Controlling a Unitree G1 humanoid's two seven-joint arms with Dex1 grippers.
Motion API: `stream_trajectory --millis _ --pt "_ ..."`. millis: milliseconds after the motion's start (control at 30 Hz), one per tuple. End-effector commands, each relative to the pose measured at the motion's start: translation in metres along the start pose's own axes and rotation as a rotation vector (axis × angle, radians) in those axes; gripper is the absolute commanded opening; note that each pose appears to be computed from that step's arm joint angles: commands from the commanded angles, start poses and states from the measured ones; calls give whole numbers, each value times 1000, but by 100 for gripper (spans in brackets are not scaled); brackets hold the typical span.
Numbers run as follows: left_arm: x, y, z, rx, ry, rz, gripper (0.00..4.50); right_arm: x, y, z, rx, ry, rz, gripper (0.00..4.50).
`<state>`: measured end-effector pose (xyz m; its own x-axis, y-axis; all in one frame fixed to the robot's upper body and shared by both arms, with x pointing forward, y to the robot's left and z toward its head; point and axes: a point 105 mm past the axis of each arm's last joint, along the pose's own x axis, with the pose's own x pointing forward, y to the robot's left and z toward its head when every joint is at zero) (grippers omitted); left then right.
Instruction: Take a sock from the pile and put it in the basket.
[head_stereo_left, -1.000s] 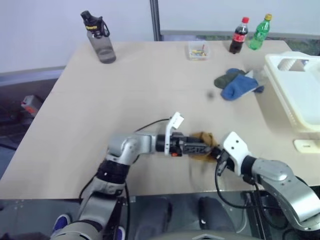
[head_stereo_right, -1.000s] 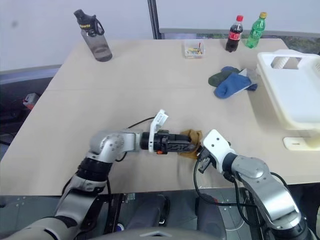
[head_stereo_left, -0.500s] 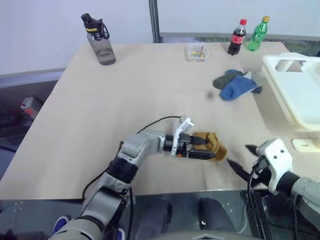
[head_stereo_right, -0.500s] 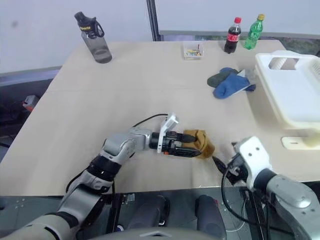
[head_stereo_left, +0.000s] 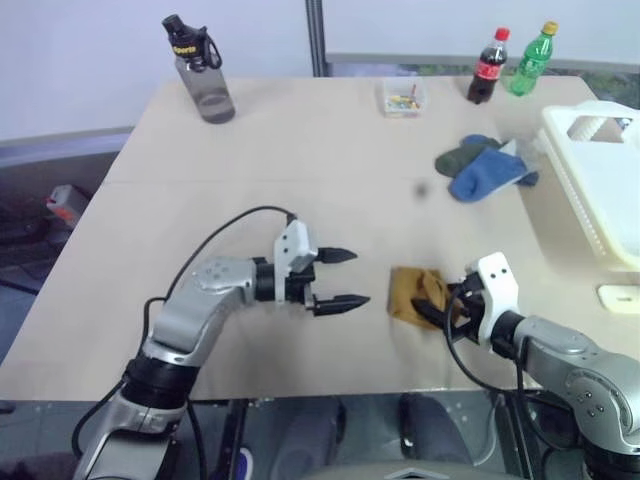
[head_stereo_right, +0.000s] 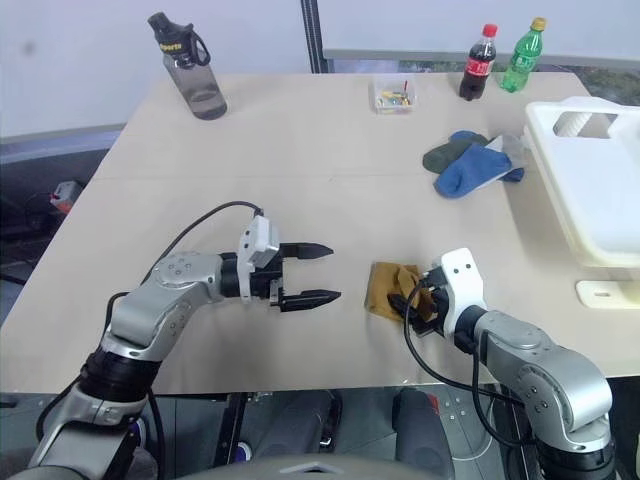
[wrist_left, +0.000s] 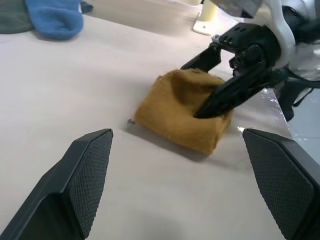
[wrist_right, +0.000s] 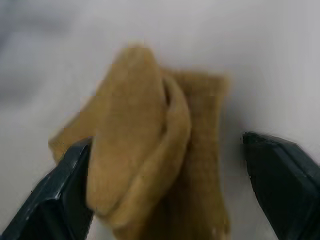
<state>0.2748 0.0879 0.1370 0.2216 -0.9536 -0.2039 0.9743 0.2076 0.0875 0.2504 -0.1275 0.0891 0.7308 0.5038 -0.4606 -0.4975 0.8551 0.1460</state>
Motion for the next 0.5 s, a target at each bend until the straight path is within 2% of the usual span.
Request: stream_trajectory --millis 33,100,133,200,333,400,500 --pt "-5 -4 13 83 -32 9 450 2 -1 -25 -1 106 21 366" --pt "-5 -4 14 92 -38 13 450 2 0 -25 -27 109 30 275" --pt "-4 -2 16 91 -47 20 450 2 0 -25 -50 112 34 259" --pt "-1 0 19 93 -64 22 450 2 0 -24 -93 113 36 146" --pt "6 2 22 100 -92 20 450 3 4 -11 -161 48 44 2" --pt "9 3 26 95 -113 19 450 2 5 0 -143 -21 47 2" --pt "16 6 35 95 -152 16 450 -6 -5 32 -89 -193 20 2"
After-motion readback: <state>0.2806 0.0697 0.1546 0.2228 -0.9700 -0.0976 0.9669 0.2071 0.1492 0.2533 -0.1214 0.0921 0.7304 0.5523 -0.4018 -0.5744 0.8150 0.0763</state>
